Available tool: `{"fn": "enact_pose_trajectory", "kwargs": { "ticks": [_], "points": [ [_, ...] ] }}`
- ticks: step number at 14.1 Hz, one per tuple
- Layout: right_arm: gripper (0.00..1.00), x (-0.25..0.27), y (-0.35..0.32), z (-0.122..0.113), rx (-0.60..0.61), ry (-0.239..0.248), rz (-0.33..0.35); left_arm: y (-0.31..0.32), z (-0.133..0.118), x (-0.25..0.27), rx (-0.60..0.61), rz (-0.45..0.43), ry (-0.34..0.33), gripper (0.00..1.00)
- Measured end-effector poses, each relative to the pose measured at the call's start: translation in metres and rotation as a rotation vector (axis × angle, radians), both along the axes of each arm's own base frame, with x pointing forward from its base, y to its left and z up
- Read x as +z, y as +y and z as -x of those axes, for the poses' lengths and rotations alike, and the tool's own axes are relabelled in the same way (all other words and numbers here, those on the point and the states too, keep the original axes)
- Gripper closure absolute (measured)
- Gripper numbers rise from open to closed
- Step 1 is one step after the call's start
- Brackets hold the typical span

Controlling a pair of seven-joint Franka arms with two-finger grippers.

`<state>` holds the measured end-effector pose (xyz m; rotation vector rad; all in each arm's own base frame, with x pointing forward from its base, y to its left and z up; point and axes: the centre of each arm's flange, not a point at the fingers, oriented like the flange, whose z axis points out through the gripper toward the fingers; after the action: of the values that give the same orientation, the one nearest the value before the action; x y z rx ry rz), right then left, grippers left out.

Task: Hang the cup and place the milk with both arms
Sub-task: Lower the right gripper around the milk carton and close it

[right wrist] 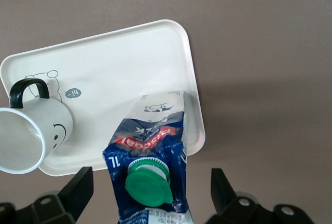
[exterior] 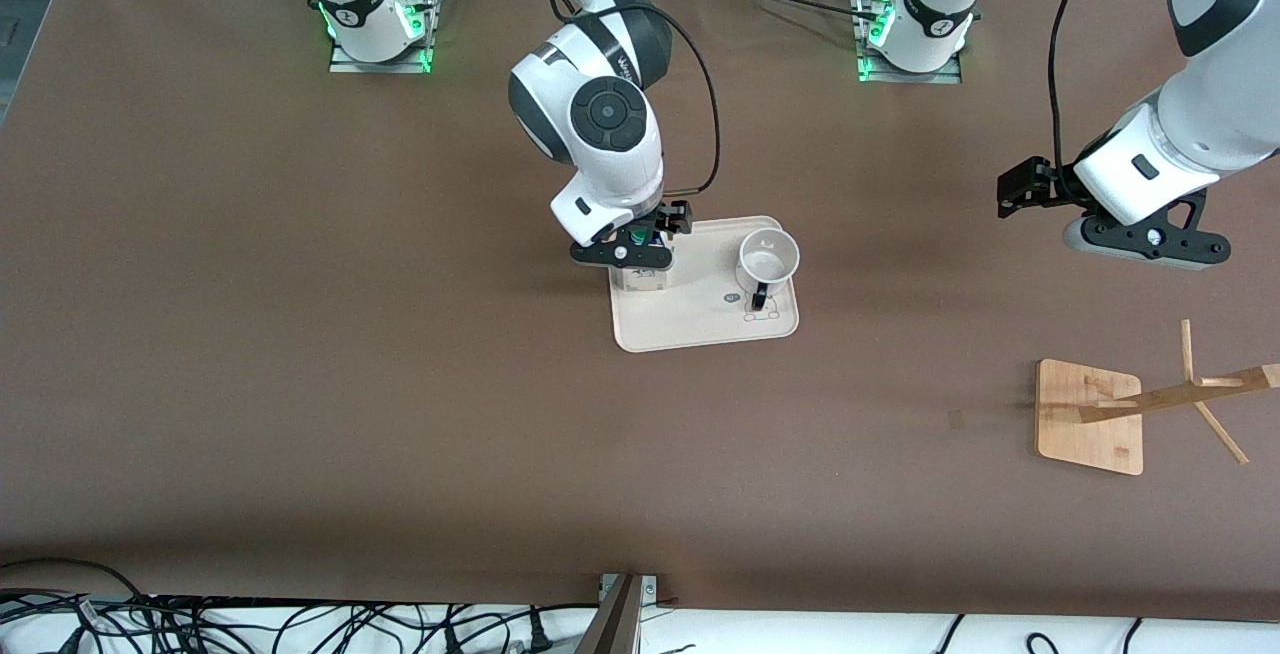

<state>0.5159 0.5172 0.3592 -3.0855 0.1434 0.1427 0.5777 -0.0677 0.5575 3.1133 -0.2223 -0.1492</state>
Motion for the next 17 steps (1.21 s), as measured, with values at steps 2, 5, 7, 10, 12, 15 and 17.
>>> {"fn": "enact_pose_trajectory", "kwargs": {
  "ticks": [2,5,7,10,12,15,17],
  "points": [
    [0.00,-0.003,0.001,0.001,0.001,0.002,0.003,0.000,0.000,0.000,0.000,0.000,0.000,0.00],
    [0.00,-0.007,0.001,0.001,0.002,0.007,0.007,0.000,0.000,0.000,0.000,0.000,0.000,0.00],
    [0.00,-0.009,0.002,0.001,0.003,0.008,0.008,0.000,0.000,0.000,0.000,0.000,0.000,0.00],
    [0.00,-0.011,0.002,0.002,0.004,0.011,0.011,0.000,0.000,0.000,0.000,0.000,0.000,0.00],
    [0.00,-0.015,0.003,0.003,0.005,0.015,0.015,0.000,0.000,0.000,0.000,0.000,0.000,0.00],
    [0.00,-0.019,0.003,0.004,0.007,0.021,0.021,0.000,0.000,0.000,0.000,0.000,0.000,0.00],
    [0.00,-0.023,0.003,0.005,0.007,0.025,0.025,0.000,0.000,0.000,0.000,0.000,0.000,0.00]
  ]
}}
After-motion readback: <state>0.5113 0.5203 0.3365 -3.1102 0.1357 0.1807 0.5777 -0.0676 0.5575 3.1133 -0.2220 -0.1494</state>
